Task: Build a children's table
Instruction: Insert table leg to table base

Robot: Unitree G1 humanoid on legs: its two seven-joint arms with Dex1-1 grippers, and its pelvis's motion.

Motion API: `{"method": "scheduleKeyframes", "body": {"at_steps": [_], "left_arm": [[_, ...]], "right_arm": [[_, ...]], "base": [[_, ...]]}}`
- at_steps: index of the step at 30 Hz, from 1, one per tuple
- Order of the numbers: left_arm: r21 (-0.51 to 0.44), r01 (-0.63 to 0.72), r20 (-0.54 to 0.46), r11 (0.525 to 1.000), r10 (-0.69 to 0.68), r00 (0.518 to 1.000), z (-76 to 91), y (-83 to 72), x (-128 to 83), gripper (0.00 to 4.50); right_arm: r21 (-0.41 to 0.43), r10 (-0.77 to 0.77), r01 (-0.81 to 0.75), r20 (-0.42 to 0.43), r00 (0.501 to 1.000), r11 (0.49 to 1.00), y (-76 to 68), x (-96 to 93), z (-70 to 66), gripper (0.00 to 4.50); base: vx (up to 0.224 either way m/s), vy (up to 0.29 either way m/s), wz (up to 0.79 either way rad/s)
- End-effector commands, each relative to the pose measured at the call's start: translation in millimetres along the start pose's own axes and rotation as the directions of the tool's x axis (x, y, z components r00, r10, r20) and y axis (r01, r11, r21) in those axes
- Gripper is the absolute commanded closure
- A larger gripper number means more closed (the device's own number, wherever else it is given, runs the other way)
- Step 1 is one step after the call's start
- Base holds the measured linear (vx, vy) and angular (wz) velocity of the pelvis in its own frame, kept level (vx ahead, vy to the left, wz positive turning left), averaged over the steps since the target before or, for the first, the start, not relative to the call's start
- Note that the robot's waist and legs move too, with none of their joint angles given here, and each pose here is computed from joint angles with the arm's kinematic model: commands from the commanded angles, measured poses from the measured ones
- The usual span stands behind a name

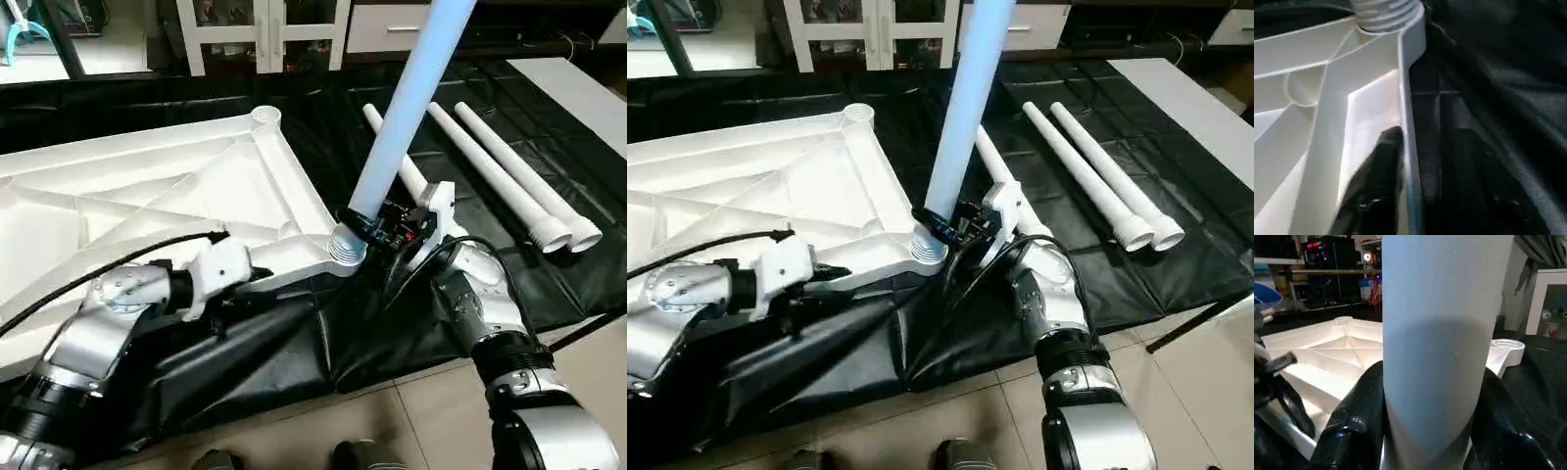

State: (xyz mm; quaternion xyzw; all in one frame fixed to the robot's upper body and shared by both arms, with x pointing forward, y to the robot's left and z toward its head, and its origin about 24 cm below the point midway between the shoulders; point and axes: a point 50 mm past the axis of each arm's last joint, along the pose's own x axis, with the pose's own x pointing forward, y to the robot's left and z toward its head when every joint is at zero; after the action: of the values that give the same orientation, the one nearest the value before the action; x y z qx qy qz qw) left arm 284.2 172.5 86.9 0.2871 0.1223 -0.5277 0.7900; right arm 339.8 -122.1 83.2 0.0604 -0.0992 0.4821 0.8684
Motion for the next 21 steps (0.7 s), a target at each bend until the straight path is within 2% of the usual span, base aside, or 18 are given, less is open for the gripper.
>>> {"method": "scheduleKeyframes", "body": {"at_steps": [1, 5, 13, 21], "left_arm": [[0.027, 0.018, -0.037, 0.999, -0.017, 0.999, -3.0, -2.2, 5.0, 2.68], [0.053, -0.002, -0.086, 0.999, 0.007, 0.996, -8.1, 1.5, 4.2, 3.02], [0.034, -0.003, -0.066, 0.999, 0.005, 0.998, -6.7, 2.6, 2.6, 3.47], [0.024, 0.014, -0.091, 1.000, -0.012, 0.996, -11.3, 1.7, -1.2, 4.05]], "right_arm": [[0.040, -0.038, 0.040, -0.048, 0.998, 0.998, -1.7, -5.9, -10.1, 2.65], [0.043, -0.032, 0.034, -0.040, 0.999, 0.998, 1.1, -5.2, -10.9, 2.65], [0.045, -0.028, 0.030, -0.041, 0.999, 0.999, 1.6, -5.3, -11.3, 2.65], [0.049, -0.015, 0.017, -0.047, 0.999, 0.999, 2.9, -4.8, -11.9, 2.65]], "base": [[0.000, 0.000, 0.00], [0.000, 0.000, 0.00], [0.000, 0.000, 0.00], [0.000, 0.000, 0.00]]}}
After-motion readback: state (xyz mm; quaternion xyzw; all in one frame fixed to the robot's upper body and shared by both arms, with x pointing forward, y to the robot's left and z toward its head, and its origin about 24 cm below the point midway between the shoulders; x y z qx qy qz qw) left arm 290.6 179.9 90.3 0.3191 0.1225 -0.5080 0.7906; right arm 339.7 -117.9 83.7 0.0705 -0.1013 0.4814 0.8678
